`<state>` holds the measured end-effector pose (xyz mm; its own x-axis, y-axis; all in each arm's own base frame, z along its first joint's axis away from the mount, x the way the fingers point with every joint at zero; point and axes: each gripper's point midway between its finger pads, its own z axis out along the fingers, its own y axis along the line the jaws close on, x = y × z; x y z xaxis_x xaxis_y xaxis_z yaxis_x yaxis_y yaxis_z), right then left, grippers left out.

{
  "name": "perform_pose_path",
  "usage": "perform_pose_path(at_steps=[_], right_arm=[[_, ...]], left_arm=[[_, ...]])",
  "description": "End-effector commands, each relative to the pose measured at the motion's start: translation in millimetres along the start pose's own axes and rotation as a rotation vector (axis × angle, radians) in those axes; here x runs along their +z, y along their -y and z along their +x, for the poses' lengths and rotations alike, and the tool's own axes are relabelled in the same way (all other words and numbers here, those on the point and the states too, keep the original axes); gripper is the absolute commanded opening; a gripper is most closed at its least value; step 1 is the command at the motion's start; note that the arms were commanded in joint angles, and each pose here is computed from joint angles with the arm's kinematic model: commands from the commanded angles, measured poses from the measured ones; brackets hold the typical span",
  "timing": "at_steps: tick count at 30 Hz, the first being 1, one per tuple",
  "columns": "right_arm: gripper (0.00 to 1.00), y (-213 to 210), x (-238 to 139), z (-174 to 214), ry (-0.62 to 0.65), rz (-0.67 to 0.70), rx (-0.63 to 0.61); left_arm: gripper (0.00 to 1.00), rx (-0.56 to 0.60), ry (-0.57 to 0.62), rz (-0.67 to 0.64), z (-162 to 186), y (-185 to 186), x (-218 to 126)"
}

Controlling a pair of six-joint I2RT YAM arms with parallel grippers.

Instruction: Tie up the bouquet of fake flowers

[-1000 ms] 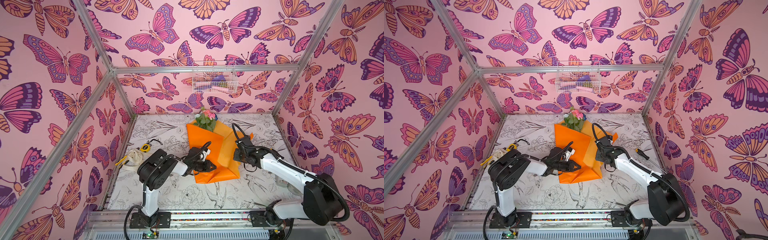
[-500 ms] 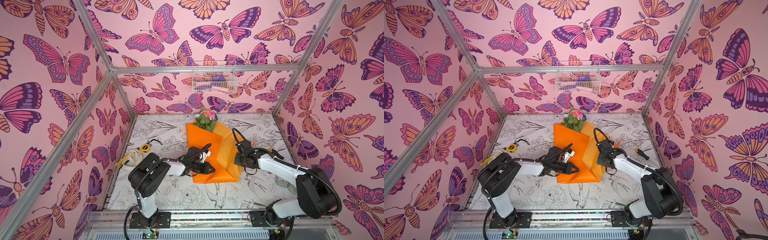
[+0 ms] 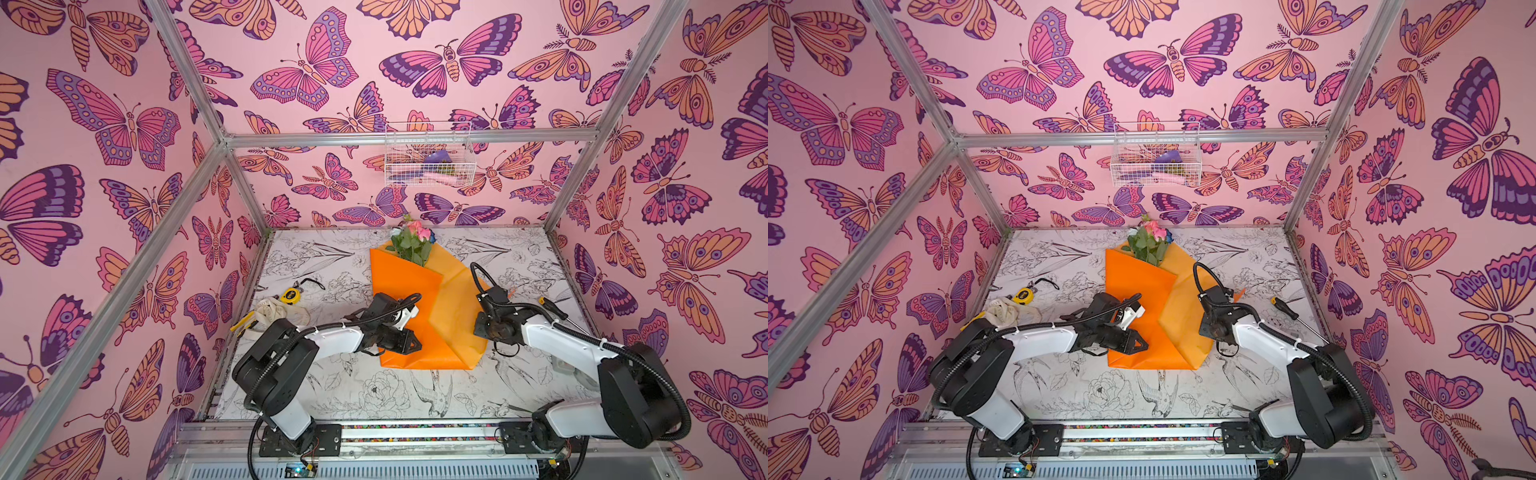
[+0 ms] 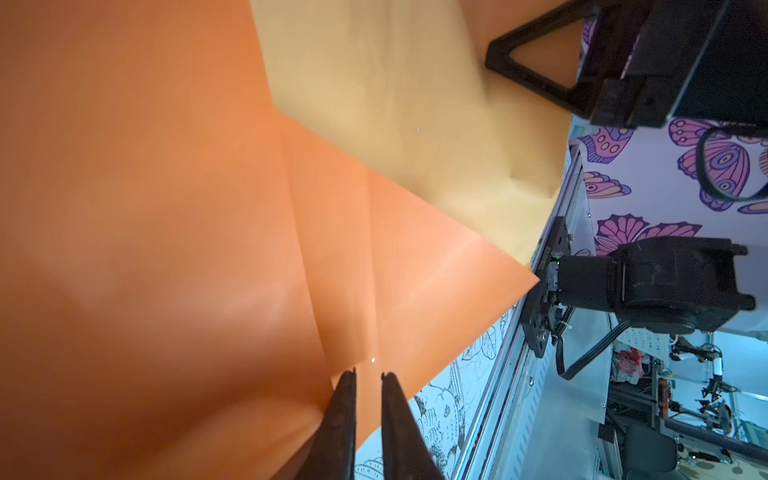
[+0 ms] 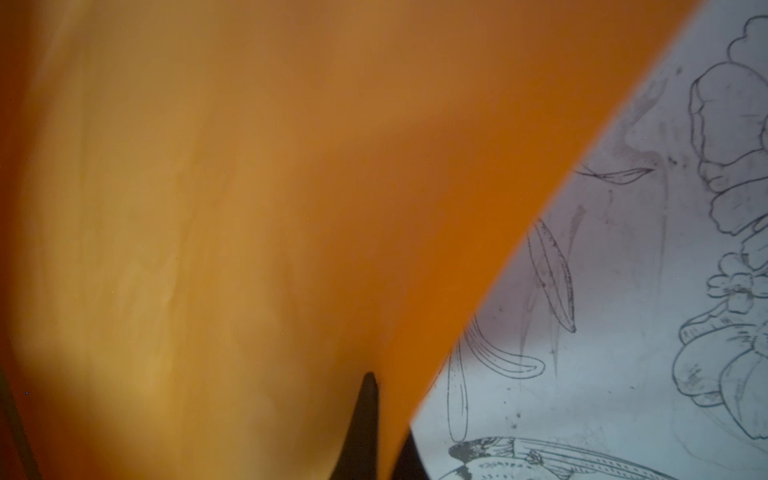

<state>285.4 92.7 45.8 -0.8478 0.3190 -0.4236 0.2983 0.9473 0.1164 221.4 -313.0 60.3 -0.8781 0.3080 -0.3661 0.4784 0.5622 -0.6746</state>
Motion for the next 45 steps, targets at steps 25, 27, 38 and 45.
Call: perform_pose_path(at_steps=[25,27,38,45], right_arm=[[0.00,-60,-61,-35,0.082,-0.333,0.036],[0.00,-72,-69,-40,0.098,-0.368,0.018],[0.00,-112,-70,-48,0.104,-0.379,-0.136],[0.00,-121,-69,-51,0.096,-0.386,-0.160]], left_arm=[[0.11,0.029,-0.202,0.022,38,-7,46],[0.11,0.029,-0.200,0.023,37,-6,47],[0.19,-0.022,-0.088,0.083,4,36,18],[0.20,-0.094,0.025,0.035,-18,42,-12]])
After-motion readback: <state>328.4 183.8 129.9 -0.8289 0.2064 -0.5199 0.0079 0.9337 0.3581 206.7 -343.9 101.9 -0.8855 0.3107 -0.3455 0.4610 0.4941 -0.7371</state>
